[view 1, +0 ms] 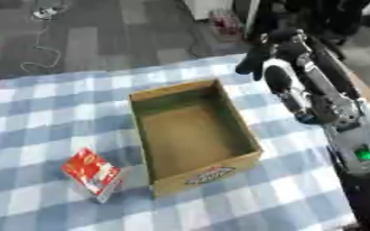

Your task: Pick up objects on the table and place them in the box.

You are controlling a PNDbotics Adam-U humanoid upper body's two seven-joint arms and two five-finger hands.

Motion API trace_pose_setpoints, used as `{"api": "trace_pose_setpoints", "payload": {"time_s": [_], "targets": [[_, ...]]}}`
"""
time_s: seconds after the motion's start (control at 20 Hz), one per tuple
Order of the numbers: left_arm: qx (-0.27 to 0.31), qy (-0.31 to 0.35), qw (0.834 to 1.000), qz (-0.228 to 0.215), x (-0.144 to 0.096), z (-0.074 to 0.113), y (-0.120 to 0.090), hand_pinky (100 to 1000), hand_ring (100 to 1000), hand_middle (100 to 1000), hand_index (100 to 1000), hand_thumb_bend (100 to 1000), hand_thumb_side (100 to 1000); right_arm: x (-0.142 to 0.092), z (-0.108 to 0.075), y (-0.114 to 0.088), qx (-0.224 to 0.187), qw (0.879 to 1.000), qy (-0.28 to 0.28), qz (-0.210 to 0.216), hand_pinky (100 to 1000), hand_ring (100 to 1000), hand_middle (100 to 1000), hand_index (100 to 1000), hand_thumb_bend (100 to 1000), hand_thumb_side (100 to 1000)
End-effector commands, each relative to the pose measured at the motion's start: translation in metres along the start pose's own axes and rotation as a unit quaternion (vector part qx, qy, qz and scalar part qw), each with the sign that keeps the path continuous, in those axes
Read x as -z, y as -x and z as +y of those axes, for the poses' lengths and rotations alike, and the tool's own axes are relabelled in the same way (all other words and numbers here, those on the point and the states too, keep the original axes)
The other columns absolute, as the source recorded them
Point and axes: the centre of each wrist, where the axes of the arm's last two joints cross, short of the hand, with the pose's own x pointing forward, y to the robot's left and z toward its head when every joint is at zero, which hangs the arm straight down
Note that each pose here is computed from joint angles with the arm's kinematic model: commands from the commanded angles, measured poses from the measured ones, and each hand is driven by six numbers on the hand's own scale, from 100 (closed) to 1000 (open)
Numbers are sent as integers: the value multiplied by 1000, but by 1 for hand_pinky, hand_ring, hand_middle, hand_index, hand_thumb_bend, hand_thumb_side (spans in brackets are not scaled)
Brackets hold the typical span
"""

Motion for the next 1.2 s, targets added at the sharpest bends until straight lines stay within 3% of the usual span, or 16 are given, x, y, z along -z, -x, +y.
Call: {"api": "trace_pose_setpoints", "payload": {"time_s": [0.05,0.6,0.8,0.85,0.9,0.95,1.0,1.2], "targets": [[13,5,1000,-18,8,8,-4,100,276,419,519,142,926,3,-7,-2,-13,1000,0,-7,371,334,463,642,100,1000],[14,5,1000,-18,8,8,-3,100,292,437,545,142,931,2,-7,-2,-13,1000,1,-5,371,333,463,640,100,1000],[48,39,998,-15,11,12,-3,189,422,570,702,153,994,0,-9,-1,-17,1000,3,7,375,335,468,648,100,1000],[59,55,997,-14,12,13,-3,181,414,562,696,153,991,-1,-10,0,-18,1000,4,11,375,335,468,648,100,1000],[75,84,993,-16,13,15,-3,276,511,671,769,152,1000,-2,-11,0,-21,1000,4,18,376,335,469,649,100,1000],[89,108,990,-17,14,16,-3,261,493,648,759,152,1000,-3,-12,1,-24,999,4,23,376,336,469,648,100,1000],[106,140,984,-20,15,19,-3,318,581,743,799,151,1000,-4,-13,1,-26,999,5,27,376,335,469,648,100,1000],[154,225,961,-35,20,31,-4,381,650,786,824,141,1000,-6,-13,1,-29,999,5,34,375,334,469,649,100,1000]]}}
